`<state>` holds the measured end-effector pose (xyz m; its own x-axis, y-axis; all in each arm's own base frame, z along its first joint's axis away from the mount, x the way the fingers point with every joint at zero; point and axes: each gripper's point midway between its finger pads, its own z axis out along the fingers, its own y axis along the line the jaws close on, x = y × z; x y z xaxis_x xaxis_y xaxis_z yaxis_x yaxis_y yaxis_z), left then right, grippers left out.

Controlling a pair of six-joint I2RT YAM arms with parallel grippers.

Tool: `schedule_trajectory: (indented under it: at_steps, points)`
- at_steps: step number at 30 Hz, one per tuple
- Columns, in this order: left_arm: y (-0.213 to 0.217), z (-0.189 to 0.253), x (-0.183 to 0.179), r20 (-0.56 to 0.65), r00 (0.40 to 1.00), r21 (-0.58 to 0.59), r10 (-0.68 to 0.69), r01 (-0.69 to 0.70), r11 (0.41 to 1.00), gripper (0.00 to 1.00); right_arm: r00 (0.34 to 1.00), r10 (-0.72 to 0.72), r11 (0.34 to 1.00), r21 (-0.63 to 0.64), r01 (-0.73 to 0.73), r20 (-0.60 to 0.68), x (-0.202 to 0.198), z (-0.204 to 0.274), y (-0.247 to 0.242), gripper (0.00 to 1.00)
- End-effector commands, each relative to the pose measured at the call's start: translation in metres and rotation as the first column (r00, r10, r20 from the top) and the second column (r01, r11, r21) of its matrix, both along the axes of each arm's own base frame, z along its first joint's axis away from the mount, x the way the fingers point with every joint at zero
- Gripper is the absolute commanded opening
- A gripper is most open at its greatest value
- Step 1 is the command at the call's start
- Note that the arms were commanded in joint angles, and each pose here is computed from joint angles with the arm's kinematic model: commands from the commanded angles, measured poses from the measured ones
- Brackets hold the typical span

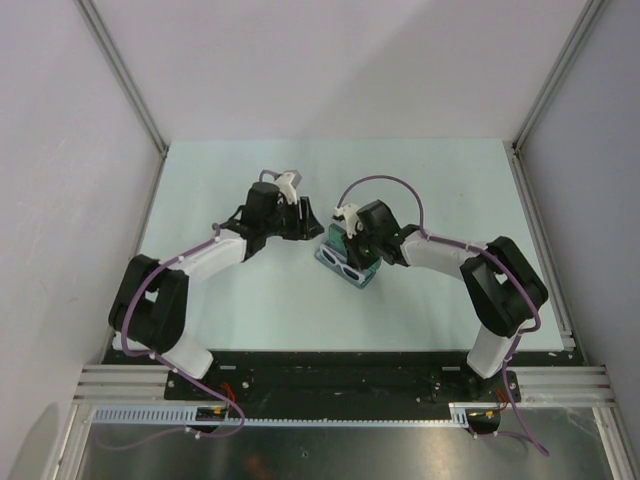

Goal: Organize the sunglasses
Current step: Place the sunglasses in the sunglasses case.

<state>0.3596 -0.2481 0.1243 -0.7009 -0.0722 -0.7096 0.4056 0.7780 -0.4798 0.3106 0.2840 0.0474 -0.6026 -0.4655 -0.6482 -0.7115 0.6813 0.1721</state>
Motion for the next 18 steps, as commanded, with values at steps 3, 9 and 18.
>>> schedule_trajectory:
  at_steps: [3, 9, 18]
  points:
    - [-0.008, -0.005, -0.003, -0.004, 1.000, -0.008, 0.001, -0.001, 1.000, 0.58, 1.000, 0.029, 0.999, -0.040, -0.028, 0.002, -0.013, -0.007, 0.005, 0.02]
    - [-0.019, -0.031, -0.012, -0.057, 0.998, 0.029, 0.011, -0.009, 1.000, 0.62, 0.998, -0.013, 0.998, -0.054, 0.016, 0.057, -0.005, 0.001, 0.006, 0.21]
    - [-0.014, -0.050, -0.014, -0.055, 0.995, 0.106, 0.086, -0.080, 0.991, 0.64, 0.996, -0.040, 0.997, -0.057, 0.044, 0.075, -0.001, 0.005, 0.003, 0.33]
